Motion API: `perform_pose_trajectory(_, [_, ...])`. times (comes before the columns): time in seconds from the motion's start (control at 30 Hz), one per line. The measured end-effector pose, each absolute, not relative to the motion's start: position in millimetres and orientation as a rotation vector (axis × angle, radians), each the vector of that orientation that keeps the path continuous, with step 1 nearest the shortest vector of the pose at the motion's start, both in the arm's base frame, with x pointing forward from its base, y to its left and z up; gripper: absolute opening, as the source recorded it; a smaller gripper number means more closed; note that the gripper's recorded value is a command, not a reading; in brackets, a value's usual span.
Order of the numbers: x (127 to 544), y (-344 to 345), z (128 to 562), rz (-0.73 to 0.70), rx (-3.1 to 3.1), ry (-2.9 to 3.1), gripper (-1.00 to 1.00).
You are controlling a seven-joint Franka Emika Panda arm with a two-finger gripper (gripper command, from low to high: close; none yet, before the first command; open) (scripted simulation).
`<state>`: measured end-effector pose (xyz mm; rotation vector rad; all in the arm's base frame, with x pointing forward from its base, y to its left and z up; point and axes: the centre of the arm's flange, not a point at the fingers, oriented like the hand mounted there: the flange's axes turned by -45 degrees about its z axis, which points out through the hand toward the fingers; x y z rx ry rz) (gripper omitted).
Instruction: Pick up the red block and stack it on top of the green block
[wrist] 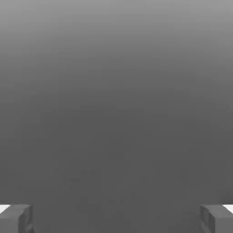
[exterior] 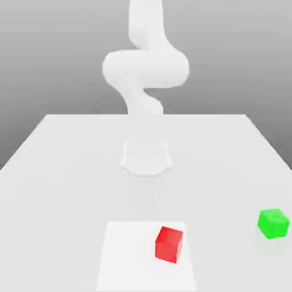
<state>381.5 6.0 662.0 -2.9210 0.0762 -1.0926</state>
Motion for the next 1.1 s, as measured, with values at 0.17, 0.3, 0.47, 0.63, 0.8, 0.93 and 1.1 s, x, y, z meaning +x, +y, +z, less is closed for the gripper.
perform_pose_trajectory(0.17, [433.8,18.9,551.3,-0.823,-2.980,0.196,0.00])
perform_pose_trajectory(0.3, [452.8,28.7,461.5,-0.617,-3.017,0.290,0.00])
perform_pose_trajectory(0.47, [450.6,39.9,350.5,-0.360,-3.053,0.410,0.00])
perform_pose_trajectory(0.63, [421.4,50.0,247.3,-0.102,-3.080,0.527,0.00])
perform_pose_trajectory(0.8, [406.0,52.0,178.7,-0.003,-3.087,0.579,0.00])
perform_pose_trajectory(0.93, [404.3,51.9,148.5,0.000,-3.087,0.579,-1.00])
perform_pose_trajectory(1.1, [404.0,52.0,144.4,-0.002,-3.087,0.579,-1.00])
